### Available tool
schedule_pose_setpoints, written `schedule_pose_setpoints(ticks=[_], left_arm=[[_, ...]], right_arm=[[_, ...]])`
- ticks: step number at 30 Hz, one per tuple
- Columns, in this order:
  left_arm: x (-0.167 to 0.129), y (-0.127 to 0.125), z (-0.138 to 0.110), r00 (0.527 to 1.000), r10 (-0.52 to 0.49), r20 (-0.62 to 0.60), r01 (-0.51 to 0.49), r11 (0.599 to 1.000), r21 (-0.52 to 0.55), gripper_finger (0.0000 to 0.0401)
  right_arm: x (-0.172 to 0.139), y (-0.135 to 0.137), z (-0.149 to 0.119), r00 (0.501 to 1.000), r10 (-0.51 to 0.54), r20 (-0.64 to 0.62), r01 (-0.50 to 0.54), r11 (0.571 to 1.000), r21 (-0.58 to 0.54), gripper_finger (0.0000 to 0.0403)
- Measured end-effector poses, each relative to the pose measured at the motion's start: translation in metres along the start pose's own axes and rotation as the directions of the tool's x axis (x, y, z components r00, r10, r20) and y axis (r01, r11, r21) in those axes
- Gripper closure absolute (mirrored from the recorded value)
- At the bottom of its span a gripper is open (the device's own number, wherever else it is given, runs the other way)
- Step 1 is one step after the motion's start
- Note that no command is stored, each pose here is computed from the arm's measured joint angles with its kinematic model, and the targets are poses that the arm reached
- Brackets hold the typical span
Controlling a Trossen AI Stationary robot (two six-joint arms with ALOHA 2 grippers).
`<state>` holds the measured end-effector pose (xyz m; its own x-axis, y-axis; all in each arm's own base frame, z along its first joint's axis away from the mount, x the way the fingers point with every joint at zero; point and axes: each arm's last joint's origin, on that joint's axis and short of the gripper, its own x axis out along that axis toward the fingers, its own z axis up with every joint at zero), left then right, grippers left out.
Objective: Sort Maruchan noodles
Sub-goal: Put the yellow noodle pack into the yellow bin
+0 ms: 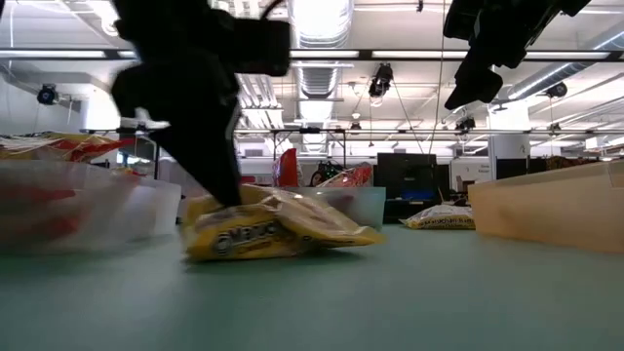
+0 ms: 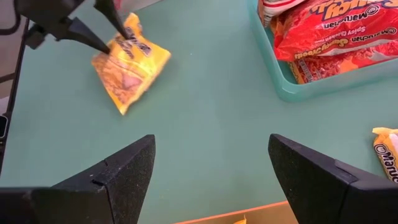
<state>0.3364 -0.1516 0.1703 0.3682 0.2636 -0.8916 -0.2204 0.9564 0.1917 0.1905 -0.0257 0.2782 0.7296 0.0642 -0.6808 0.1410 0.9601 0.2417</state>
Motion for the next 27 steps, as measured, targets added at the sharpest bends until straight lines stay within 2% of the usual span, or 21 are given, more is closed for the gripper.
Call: schedule_pose_setpoints(ticks=[9, 12, 18, 24, 27], left_arm=[[0.020, 0.037, 0.026, 0.999, 0.024, 0.034, -0.027, 0.996, 0.086, 0.0220], [0.022, 0.044, 0.030, 0.997, 0.061, 0.048, -0.066, 0.992, 0.105, 0.0220], [0.001, 0.057, 0.034, 0.994, 0.071, 0.080, -0.078, 0.993, 0.088, 0.0220], [-0.023, 0.072, 0.012, 0.994, 0.010, 0.109, -0.005, 0.999, -0.046, 0.0220], [-0.025, 0.080, -0.006, 0.985, -0.063, 0.164, 0.090, 0.983, -0.161, 0.0220]], right_arm=[[0.000, 0.000, 0.000, 1.000, 0.000, 0.000, 0.000, 1.000, 0.000, 0.0101], [0.000, 0.000, 0.000, 1.000, 0.000, 0.000, 0.000, 1.000, 0.000, 0.0101], [0.000, 0.000, 0.000, 1.000, 0.000, 0.000, 0.000, 1.000, 0.000, 0.0101], [0.000, 0.000, 0.000, 1.000, 0.000, 0.000, 0.000, 1.000, 0.000, 0.0101], [0.000, 0.000, 0.000, 1.000, 0.000, 0.001, 0.000, 1.000, 0.000, 0.0101]])
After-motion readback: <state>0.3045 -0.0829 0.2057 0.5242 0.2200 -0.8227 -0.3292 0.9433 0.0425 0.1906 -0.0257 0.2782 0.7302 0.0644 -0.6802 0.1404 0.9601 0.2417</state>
